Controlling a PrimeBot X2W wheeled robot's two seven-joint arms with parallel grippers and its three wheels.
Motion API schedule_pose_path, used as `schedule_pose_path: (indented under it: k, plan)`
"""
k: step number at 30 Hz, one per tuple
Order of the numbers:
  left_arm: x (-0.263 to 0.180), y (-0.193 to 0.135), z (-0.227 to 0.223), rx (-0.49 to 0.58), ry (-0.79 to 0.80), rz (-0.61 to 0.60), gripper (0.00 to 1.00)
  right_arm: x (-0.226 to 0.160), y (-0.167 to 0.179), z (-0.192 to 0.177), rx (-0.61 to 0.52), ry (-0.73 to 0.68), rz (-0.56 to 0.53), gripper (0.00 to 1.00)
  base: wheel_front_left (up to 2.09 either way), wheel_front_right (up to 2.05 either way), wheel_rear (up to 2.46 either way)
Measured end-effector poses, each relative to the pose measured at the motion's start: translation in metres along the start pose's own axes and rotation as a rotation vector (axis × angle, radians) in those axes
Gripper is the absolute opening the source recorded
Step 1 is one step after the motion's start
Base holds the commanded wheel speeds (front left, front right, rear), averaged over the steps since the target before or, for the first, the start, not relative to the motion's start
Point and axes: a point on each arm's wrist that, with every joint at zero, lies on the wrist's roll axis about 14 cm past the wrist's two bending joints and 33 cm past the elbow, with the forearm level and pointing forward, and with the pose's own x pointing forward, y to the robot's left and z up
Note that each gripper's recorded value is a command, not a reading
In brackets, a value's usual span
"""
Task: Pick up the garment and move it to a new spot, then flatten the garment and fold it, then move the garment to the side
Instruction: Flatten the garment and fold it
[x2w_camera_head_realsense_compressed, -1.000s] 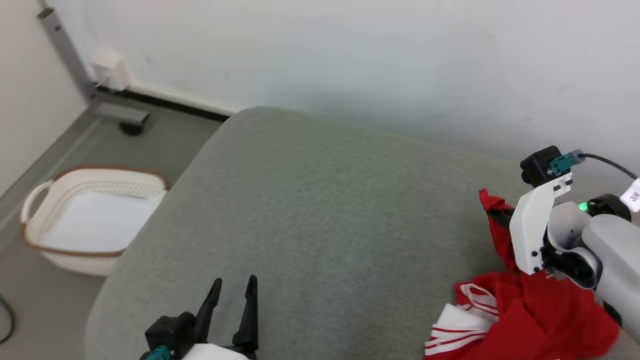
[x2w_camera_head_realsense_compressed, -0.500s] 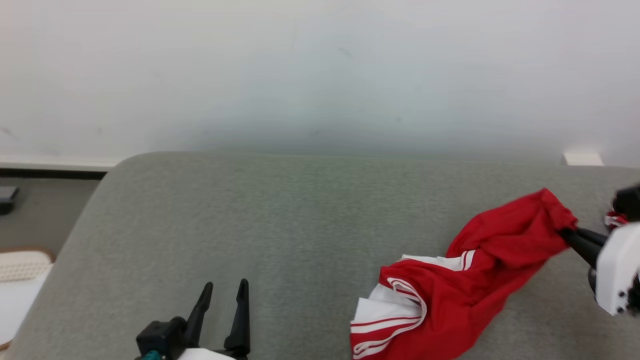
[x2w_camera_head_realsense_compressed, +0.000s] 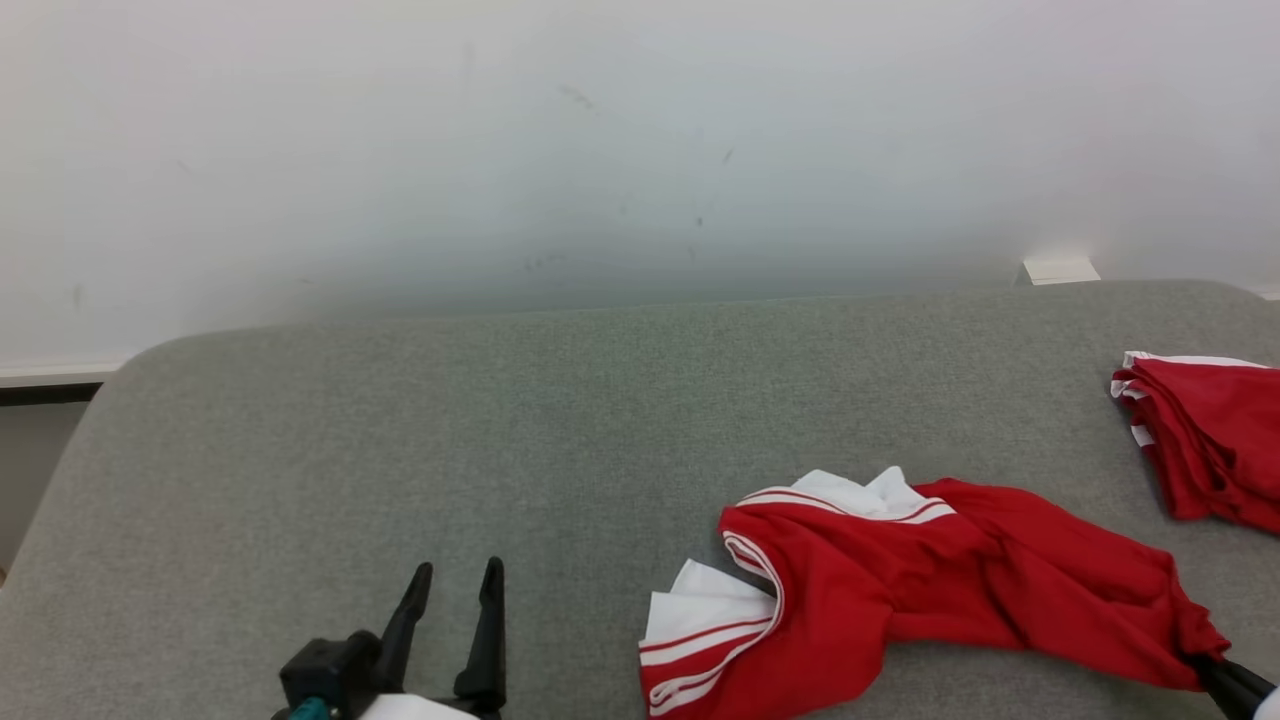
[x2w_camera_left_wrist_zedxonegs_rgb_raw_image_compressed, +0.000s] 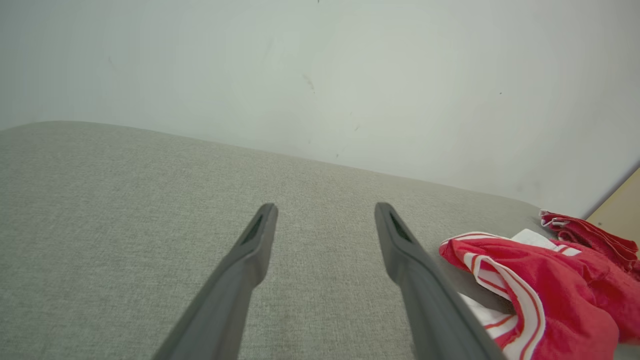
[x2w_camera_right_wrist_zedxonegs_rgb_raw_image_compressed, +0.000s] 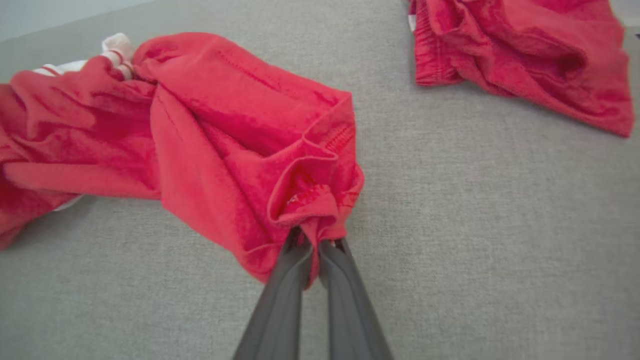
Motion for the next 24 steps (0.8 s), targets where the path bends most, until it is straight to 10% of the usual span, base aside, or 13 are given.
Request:
schedule_pose_path:
  k: [1,2,3,24]
  plan:
    - [0.0,0.0,0.0,0.0,0.001,0.001,1.0,0.0,-0.006,-0.002,0.007,-0.009,-0.022,0.0,0.0,0.0,0.0]
    - [0.0,0.0,0.0,-0.001,0.002,-0.002,1.0,0.0,-0.013,-0.004,0.003,-0.019,-0.05,0.21,0.0,0.0,0.0]
    - [0.001,0.001,-0.001,0.0,0.003,-0.001,1.0,0.0,-0.019,-0.004,0.004,-0.031,-0.073,1.0,0.0,0.0,0.0]
    - [-0.01,0.011,0.008,0.01,-0.019,0.027,1.0,0.03,0.077,0.07,-0.025,-0.352,0.116,1.0,0.0,0.0,0.0]
